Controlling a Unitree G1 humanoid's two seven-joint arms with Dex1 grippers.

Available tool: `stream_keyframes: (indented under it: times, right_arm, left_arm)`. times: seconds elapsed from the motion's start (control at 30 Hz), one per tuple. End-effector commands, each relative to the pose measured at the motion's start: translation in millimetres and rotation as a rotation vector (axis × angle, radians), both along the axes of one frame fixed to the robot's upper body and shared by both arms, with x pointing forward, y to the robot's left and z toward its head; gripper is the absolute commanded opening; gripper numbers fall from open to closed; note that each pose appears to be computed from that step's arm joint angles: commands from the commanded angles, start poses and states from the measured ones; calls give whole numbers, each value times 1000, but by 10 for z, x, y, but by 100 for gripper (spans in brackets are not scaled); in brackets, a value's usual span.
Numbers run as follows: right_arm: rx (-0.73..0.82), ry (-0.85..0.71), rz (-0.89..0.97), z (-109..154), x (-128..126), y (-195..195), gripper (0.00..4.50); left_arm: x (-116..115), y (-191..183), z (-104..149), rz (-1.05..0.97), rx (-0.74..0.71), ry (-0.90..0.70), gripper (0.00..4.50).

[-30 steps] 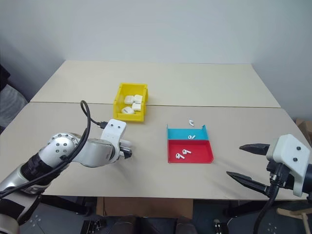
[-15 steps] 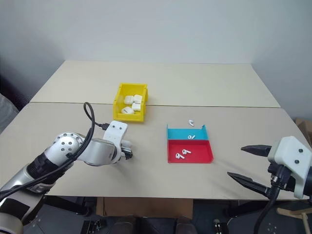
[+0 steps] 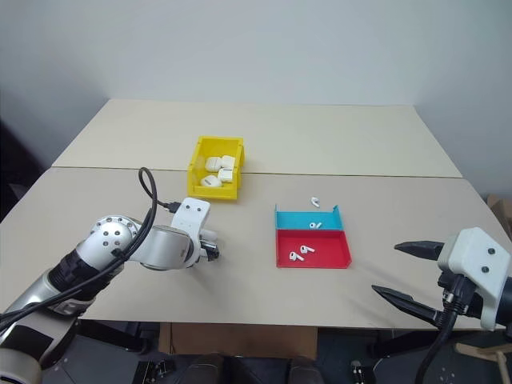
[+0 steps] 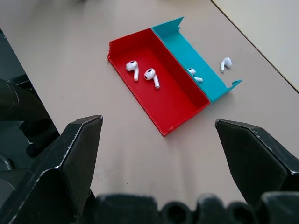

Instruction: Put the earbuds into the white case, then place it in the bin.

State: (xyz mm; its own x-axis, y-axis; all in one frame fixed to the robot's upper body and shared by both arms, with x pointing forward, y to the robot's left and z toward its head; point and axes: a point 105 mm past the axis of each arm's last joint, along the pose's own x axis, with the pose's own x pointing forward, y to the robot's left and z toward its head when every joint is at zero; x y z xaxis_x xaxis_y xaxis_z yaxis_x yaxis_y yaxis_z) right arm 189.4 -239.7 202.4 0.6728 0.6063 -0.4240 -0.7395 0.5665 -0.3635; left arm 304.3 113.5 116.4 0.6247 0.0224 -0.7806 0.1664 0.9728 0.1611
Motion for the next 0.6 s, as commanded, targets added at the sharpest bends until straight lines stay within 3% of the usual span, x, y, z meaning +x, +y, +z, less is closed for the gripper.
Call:
stream_keyframes:
  times: [0.03, 0.17, 0.2, 0.4, 0.6]
  right_arm:
    - [-17, -46, -3, 84, -14, 5, 450]
    - [-17, -43, -5, 71, -18, 6, 450]
    - [-17, -43, -5, 69, -18, 6, 450]
    - [-15, -44, -8, 65, -10, 3, 450]
    - [-14, -56, -13, 82, 18, -13, 450]
  left_arm:
    - [19, 2, -2, 21, -32, 11, 393]
    - [10, 14, -18, 18, -25, 16, 284]
    - [6, 15, -17, 11, -20, 15, 276]
    - [-27, 66, 17, -53, 7, 10, 275]
    - [7, 431, 182, -137, 90, -40, 275]
